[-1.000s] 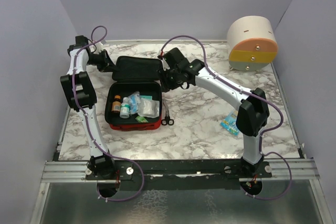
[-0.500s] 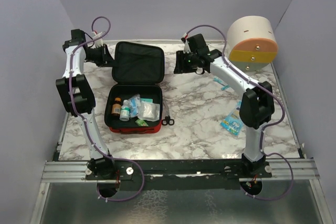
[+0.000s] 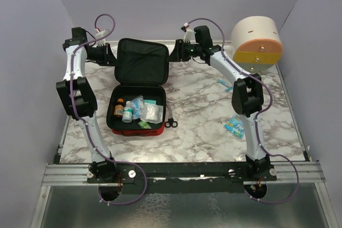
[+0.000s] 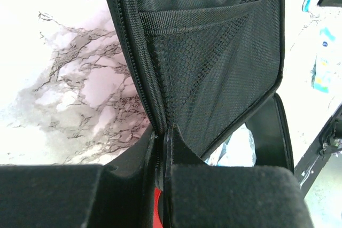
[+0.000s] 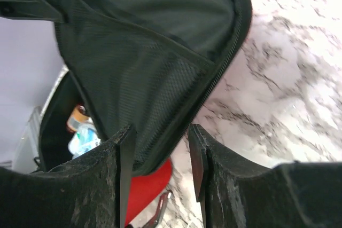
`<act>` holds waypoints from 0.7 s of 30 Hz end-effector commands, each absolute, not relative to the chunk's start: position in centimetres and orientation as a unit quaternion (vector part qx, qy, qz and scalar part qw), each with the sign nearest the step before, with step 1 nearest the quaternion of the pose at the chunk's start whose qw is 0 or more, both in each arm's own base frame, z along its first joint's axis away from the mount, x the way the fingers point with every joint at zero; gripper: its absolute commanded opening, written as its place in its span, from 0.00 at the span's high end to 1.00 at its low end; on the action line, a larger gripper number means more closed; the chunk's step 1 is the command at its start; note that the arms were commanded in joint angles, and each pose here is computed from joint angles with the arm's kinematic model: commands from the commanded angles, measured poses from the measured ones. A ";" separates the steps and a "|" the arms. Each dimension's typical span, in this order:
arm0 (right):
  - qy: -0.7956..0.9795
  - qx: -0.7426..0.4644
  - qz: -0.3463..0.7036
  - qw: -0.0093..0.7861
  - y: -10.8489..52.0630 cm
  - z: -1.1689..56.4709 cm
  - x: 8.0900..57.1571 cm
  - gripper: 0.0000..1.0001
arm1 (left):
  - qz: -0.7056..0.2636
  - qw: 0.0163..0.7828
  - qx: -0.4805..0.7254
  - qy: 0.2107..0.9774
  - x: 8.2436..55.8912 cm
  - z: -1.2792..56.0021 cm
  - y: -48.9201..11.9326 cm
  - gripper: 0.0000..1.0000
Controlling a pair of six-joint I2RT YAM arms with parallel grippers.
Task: Organize the medicine kit
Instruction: Pick up the lid from the medicine box.
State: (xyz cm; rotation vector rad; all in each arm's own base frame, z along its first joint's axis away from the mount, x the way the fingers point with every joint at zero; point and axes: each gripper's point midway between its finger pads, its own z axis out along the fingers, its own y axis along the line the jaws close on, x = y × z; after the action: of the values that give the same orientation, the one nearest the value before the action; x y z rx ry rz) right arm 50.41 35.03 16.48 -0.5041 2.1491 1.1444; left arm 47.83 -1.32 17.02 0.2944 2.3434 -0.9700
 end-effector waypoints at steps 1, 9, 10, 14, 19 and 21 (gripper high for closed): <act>0.763 -0.209 0.503 0.348 35.0 19.8 51.8 0.55 | -0.376 0.341 0.161 0.847 46.5 22.8 -2.6 1.00; 0.757 -0.196 0.522 0.341 34.8 18.2 53.1 0.57 | -0.392 0.343 0.178 0.835 45.8 23.7 -3.3 1.00; 0.756 -0.195 0.522 0.343 34.9 18.2 53.3 0.57 | -0.395 0.343 0.180 0.833 45.7 23.8 -3.4 1.00; 0.748 -0.190 0.534 0.346 35.3 18.2 53.9 0.57 | -0.398 0.340 0.189 0.831 45.2 23.9 -3.7 1.00; 0.736 -0.190 0.547 0.351 35.6 18.9 54.2 0.57 | -0.400 0.328 0.199 0.833 44.6 23.4 -4.1 1.00; 0.733 -0.193 0.549 0.353 35.7 19.2 54.1 0.57 | -0.401 0.323 0.201 0.833 44.4 23.2 -4.2 1.00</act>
State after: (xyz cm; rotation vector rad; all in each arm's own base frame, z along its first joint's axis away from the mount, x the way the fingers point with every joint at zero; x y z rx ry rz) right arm 54.00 34.64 15.76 -0.4310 2.0202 1.3761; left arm 46.20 -2.18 18.89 0.4370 2.2812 -0.9927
